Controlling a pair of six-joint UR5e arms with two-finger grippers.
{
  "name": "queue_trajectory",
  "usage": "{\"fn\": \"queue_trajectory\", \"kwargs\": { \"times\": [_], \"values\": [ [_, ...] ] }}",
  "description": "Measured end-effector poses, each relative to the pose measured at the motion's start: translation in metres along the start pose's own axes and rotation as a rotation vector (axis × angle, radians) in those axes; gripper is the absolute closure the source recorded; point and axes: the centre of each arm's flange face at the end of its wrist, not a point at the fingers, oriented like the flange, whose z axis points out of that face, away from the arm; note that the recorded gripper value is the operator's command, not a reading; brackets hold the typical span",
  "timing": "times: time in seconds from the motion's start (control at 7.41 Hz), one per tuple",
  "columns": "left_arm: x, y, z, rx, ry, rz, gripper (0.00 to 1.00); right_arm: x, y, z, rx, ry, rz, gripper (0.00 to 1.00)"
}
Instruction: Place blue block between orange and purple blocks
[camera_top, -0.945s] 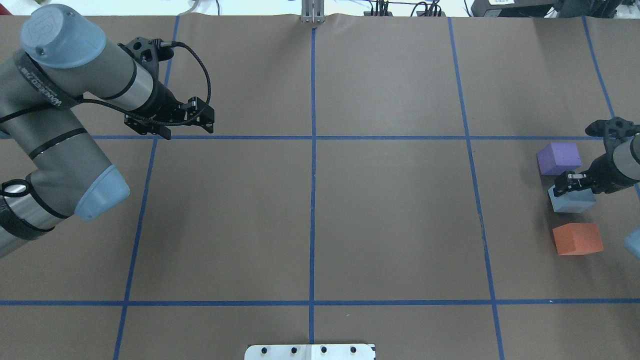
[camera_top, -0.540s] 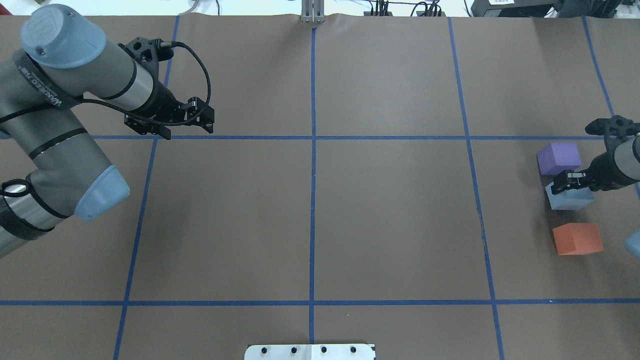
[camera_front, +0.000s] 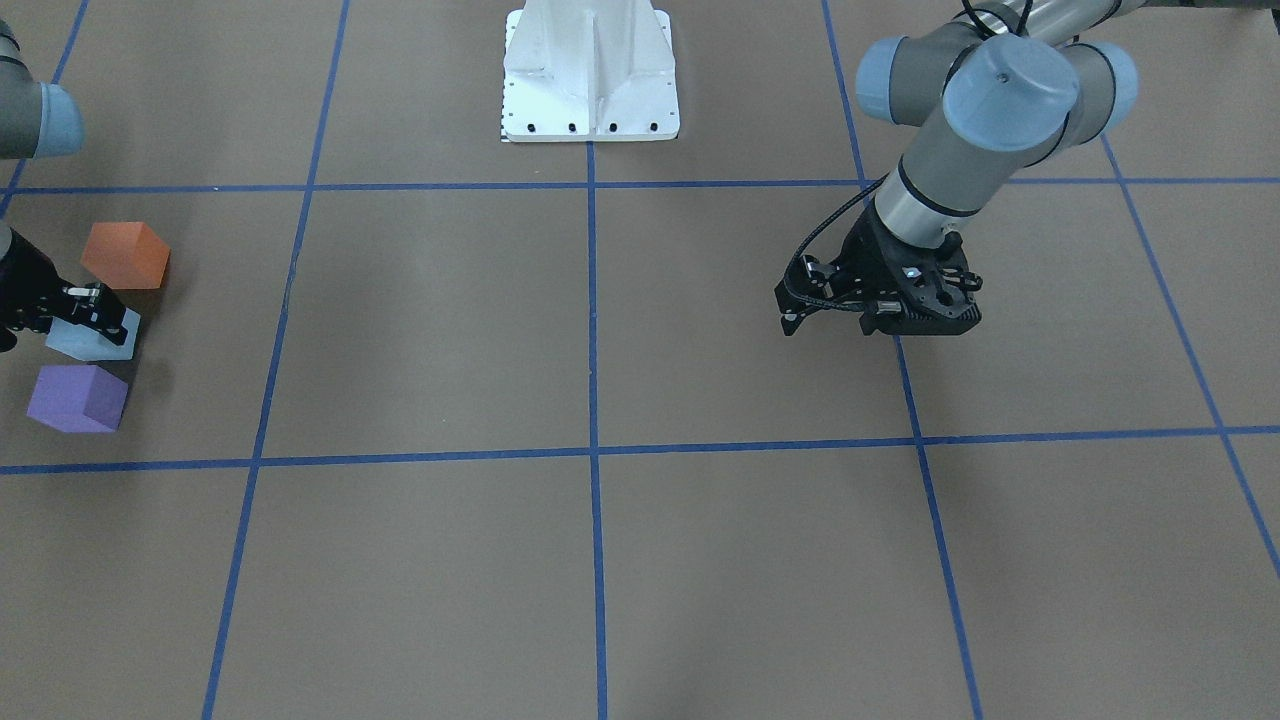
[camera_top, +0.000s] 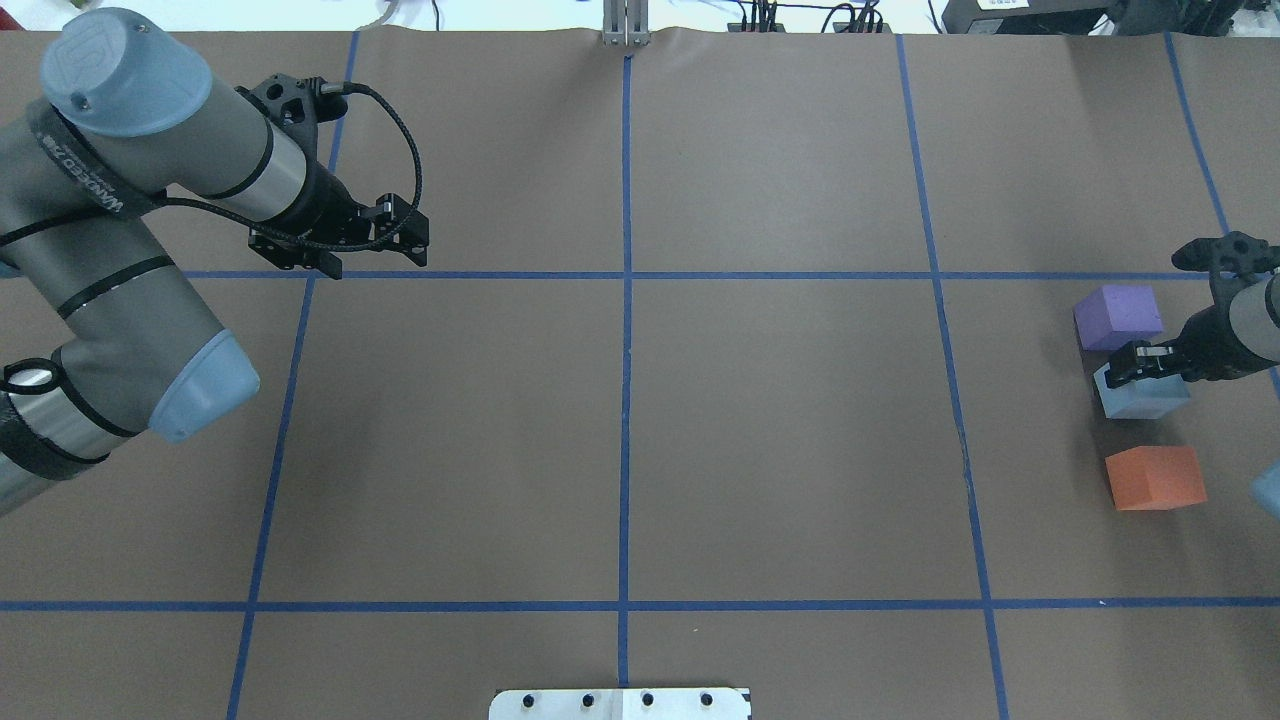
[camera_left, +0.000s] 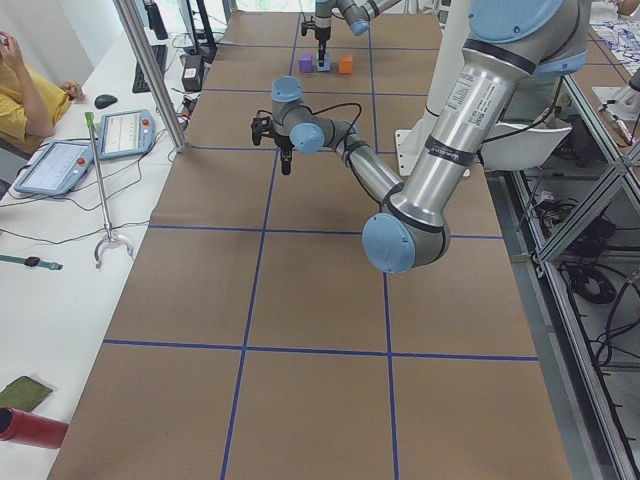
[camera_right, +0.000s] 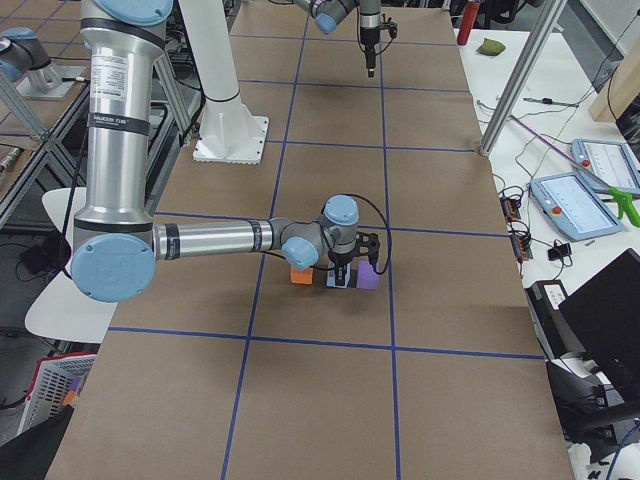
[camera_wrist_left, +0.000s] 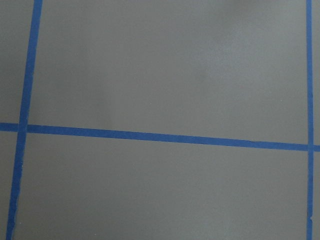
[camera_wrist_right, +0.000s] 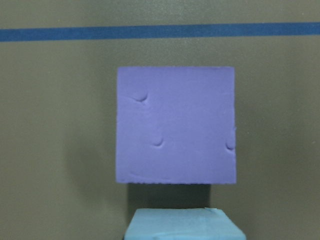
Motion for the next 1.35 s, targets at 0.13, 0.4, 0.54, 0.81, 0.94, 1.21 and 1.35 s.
{"fn": "queue_trajectory", "kwargs": {
  "times": [0.13,0.4,0.54,0.81,0.94,1.21,1.35],
  "values": [
    [0.000,0.000,0.000,0.000,0.000,0.000,0.00,-0.002,0.000,0.000,0.000,-0.002,-0.001,0.90],
    [0.000,0.000,0.000,0.000,0.000,0.000,0.00,-0.005,0.000,0.001,0.001,-0.007,-0.007,0.71],
    [0.000,0.000,0.000,0.000,0.000,0.000,0.00,-0.006,0.001,0.002,0.000,-0.008,-0.009,0.02],
    [0.000,0.000,-0.001,0.000,0.001,0.000,0.00,-0.007,0.002,0.003,-0.003,-0.008,-0.011,0.00],
    [0.000,0.000,-0.001,0.001,0.002,0.000,0.00,-0.006,0.003,0.003,-0.003,-0.007,-0.011,0.00],
    [0.001,0.001,-0.002,0.002,0.004,-0.006,0.00,-0.008,0.004,-0.001,0.007,-0.021,-0.022,0.00],
    [0.002,0.001,-0.003,0.003,0.004,-0.008,0.00,-0.008,0.009,-0.010,0.022,-0.037,-0.034,0.00]
  ]
}}
